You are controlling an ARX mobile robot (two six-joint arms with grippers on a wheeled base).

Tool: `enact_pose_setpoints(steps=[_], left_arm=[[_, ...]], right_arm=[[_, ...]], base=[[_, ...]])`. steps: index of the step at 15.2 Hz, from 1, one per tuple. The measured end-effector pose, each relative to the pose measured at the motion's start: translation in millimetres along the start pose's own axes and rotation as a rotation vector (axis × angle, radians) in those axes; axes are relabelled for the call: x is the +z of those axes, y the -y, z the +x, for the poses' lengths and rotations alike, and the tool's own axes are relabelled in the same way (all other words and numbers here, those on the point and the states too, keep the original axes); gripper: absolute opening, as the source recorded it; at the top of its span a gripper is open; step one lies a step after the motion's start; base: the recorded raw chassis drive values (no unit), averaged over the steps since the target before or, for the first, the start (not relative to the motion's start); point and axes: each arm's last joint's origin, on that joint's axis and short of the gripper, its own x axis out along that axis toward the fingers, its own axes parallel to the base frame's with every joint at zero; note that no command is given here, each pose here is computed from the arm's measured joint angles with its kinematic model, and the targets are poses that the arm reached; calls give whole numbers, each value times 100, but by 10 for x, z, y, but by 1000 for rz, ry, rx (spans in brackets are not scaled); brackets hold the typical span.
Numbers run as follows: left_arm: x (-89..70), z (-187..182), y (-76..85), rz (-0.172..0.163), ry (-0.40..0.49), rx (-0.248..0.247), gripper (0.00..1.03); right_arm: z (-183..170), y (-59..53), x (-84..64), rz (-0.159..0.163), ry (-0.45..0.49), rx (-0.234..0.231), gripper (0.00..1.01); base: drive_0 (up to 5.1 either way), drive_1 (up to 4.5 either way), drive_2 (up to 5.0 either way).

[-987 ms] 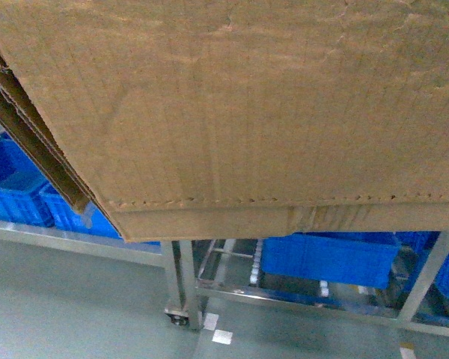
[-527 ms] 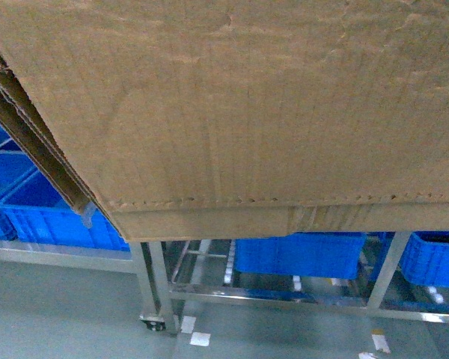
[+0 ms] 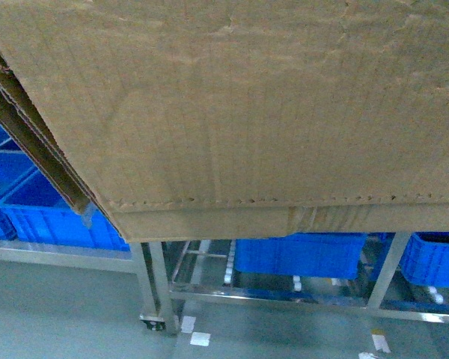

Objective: Sort boxes to right shelf from conveyor

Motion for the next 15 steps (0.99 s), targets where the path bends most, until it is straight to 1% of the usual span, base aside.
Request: enact_pose_setpoints(steps=[6, 15], left_arm=[[0, 0, -2, 0, 0, 1, 4], [4, 0, 4, 1, 5, -2, 4]], right_arm=[[0, 0, 0, 0, 0, 0, 3], [-1, 1, 6, 0, 5, -1, 3]], base=[[-62, -62, -62], [0, 0, 0]])
